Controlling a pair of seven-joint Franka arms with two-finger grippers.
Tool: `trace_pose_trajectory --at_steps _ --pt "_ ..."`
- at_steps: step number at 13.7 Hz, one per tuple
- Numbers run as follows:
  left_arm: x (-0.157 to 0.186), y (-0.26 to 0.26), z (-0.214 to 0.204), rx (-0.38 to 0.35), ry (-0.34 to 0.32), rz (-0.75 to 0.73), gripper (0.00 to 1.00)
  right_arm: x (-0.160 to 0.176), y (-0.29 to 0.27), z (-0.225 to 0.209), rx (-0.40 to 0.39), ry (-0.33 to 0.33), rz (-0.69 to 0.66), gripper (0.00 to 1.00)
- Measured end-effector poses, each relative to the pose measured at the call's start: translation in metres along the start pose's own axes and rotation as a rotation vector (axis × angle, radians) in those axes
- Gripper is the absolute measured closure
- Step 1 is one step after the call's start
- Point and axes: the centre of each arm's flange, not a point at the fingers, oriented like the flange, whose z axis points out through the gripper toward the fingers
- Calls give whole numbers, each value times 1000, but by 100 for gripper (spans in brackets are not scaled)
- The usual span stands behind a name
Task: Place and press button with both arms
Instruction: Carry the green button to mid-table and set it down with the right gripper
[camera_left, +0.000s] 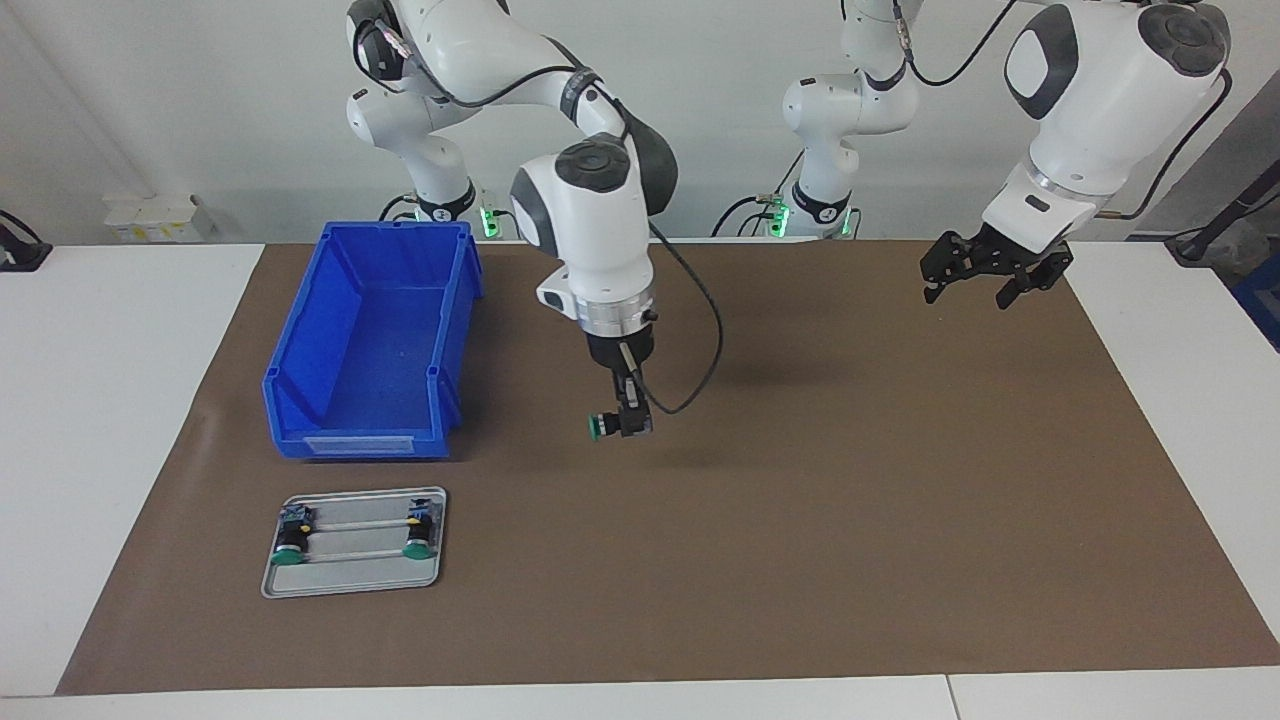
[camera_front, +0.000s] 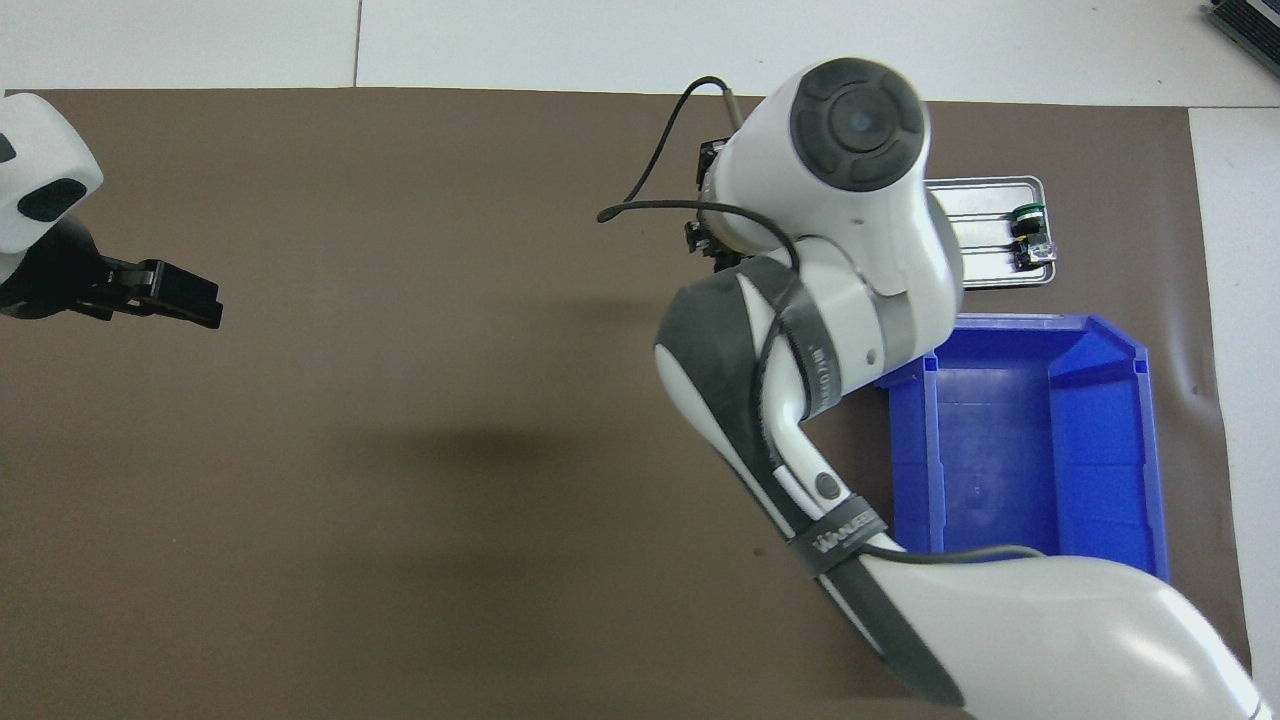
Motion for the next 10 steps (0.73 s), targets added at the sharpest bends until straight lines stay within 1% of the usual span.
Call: trace_pose_trajectory --at_steps 2,3,4,8,10 --pt "0 0 0 0 0 0 0 -40 25 38 -22 28 47 67" --pt "0 0 0 0 0 0 0 -56 35 57 -14 37 74 67" --pt "0 0 0 0 0 0 0 -69 42 72 -3 31 101 67" --pt "0 0 0 0 0 0 0 -105 76 99 -24 36 91 67" --pt "0 0 0 0 0 0 0 -113 87 106 -24 31 94 67"
